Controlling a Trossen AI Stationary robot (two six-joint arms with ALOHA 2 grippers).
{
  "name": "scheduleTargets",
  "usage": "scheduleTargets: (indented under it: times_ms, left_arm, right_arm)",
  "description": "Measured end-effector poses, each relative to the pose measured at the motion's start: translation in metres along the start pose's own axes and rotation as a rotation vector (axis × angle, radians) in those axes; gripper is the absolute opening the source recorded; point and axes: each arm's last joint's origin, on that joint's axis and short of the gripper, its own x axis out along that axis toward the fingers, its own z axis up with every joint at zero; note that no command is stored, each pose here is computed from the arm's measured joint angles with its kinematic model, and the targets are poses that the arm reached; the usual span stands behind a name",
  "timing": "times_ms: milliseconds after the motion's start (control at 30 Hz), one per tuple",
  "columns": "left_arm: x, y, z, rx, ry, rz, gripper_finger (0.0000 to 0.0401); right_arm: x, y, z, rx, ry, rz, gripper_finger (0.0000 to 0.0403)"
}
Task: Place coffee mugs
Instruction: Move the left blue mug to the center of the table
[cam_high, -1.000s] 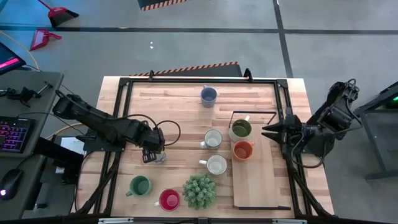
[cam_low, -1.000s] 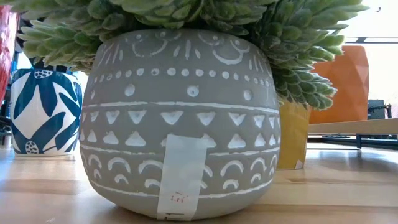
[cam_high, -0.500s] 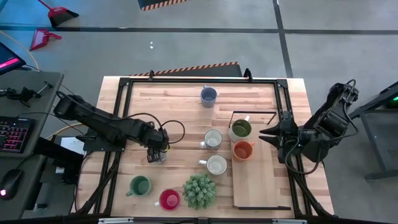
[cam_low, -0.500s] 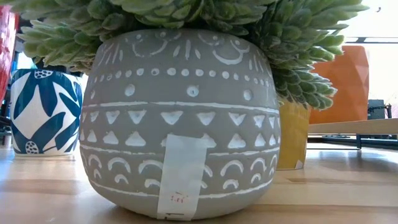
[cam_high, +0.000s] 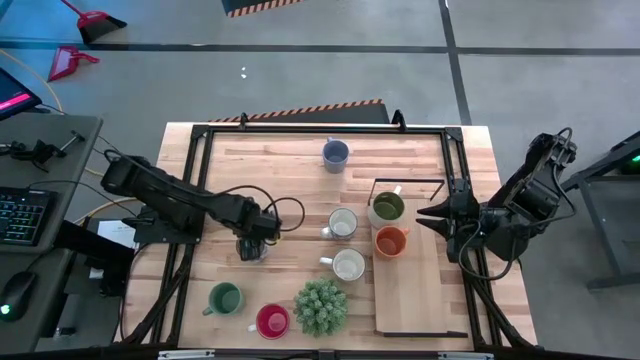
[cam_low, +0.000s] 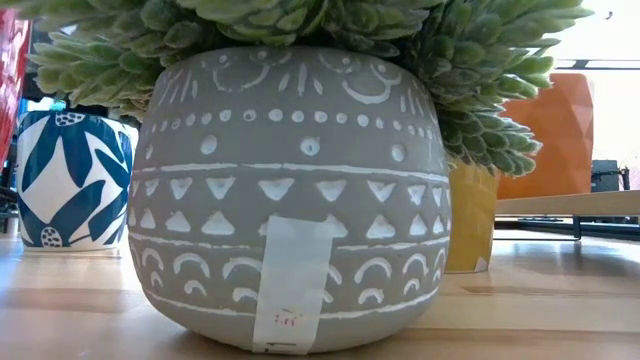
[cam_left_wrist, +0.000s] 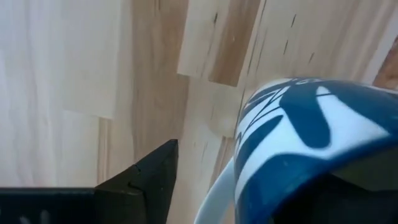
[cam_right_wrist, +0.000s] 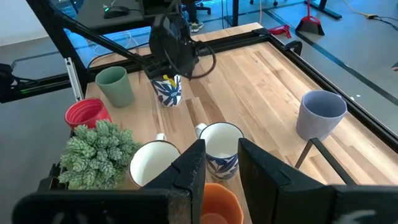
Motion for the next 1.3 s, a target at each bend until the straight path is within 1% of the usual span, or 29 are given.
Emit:
scheduleTargets:
  times_ms: [67, 133, 200, 300, 333, 433, 533, 600, 700, 800, 867, 1067, 1167, 1300]
  left_arm:
    - [0.003, 0.000, 0.001, 0.020, 0.019, -0.004, 0.0173]
    - [0.005, 0.001, 0.002, 0.023, 0.023, -0.009, 0.0145]
    - [0.004, 0.003, 0.003, 0.014, 0.019, -0.011, 0.0105]
    - [-0.002, 0.006, 0.007, -0.004, 0.000, -0.016, 0.0028]
    - [-0.005, 0.008, 0.009, -0.015, -0.009, -0.018, 0.0017]
    - [-0.014, 0.011, 0.018, -0.034, -0.031, -0.040, 0.0012]
    - [-0.028, 0.013, 0.027, -0.025, -0.056, -0.108, 0.0010]
    - [-0.040, 0.015, 0.033, -0.026, -0.075, -0.142, 0.0010]
    - [-0.064, 0.020, 0.041, -0.043, -0.080, -0.152, 0.0010]
    - [-0.090, 0.024, 0.051, -0.059, -0.082, -0.112, 0.0010]
    - [-0.106, 0.026, 0.060, -0.066, -0.081, -0.084, 0.0010]
    - [-0.143, 0.019, 0.105, -0.074, -0.211, -0.042, 0.0010]
    - [-0.156, 0.011, 0.127, -0.043, -0.294, -0.023, 0.0010]
    - [-0.164, -0.006, 0.153, 0.026, -0.362, -0.027, 0.0010]
  right_arm:
    - [0.000, 0.000, 0.000, 0.000, 0.000, 0.000, 0.0081]
    - [0.000, 0.000, 0.000, -0.001, 0.000, 0.000, 0.0081]
    - [0.000, 0.000, 0.000, -0.001, 0.004, 0.004, 0.0081]
    - [0.000, 0.000, -0.001, -0.010, 0.013, 0.004, 0.0081]
    - [0.000, -0.001, -0.001, -0.012, 0.018, 0.005, 0.0081]
    - [0.000, -0.001, -0.002, -0.023, 0.030, 0.005, 0.0081]
    - [0.000, -0.002, -0.003, -0.031, 0.037, 0.003, 0.0081]
    - [0.000, -0.002, -0.003, -0.031, 0.040, 0.006, 0.0081]
    - [0.000, -0.002, -0.003, -0.031, 0.039, 0.005, 0.0081]
    - [0.000, -0.002, -0.003, -0.039, 0.039, 0.004, 0.0081]
    - [0.000, -0.003, -0.004, -0.065, 0.042, -0.002, 0.0081]
    - [-0.001, -0.007, -0.008, -0.202, 0.073, -0.028, 0.0081]
    - [-0.003, -0.012, -0.011, -0.246, 0.099, -0.040, 0.0081]
    - [-0.011, -0.020, -0.014, -0.213, 0.119, -0.040, 0.0081]
